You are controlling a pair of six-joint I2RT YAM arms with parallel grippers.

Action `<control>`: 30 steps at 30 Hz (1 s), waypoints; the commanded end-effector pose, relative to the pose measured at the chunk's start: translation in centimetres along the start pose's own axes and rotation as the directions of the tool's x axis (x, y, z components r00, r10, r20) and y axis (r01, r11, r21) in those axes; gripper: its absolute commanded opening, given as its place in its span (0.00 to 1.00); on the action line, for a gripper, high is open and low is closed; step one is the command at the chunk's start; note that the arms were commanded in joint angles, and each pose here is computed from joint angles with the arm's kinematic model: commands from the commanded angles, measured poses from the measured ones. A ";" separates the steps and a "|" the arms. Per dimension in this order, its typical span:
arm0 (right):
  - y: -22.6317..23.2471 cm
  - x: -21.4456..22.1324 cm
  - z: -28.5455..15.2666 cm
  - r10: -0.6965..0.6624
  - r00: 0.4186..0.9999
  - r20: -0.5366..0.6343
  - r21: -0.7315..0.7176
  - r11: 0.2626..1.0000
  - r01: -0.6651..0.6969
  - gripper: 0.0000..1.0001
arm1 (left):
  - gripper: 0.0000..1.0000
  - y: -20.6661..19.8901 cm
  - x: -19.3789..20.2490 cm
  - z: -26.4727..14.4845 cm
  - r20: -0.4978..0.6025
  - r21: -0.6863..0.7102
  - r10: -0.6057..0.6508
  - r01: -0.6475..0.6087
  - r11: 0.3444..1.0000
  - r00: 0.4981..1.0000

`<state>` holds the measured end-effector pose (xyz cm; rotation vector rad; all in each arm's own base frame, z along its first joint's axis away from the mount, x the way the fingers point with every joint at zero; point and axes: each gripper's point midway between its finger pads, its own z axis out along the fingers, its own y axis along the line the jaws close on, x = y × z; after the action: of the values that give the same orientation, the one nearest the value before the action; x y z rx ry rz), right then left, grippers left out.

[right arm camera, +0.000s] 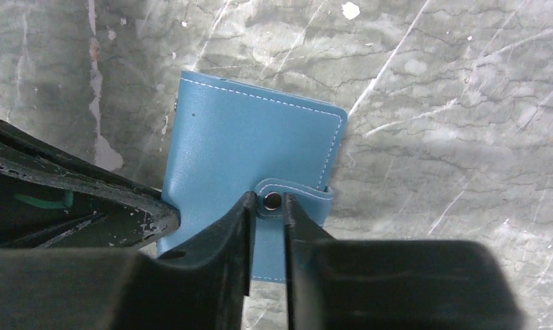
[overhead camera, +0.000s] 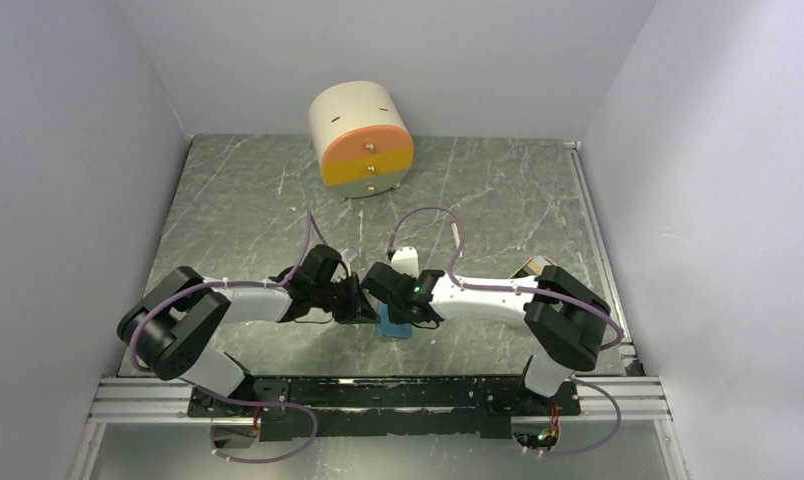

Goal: Put the credit cards into the card holder
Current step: Open the card holder at the center of the board.

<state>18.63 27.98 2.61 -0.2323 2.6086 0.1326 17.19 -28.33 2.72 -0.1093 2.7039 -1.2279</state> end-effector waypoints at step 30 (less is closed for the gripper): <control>3.3 -6.6 -10.7 0.220 0.952 0.211 -0.449 0.887 -0.105 0.00 | 0.42 -0.5 -2.0 -2.8 0.143 -0.073 0.039 -0.029 0.997 0.989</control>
<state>18.93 28.24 12.40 -0.1395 2.3669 0.5399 17.25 -27.20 2.98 -0.1410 2.6941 -1.1474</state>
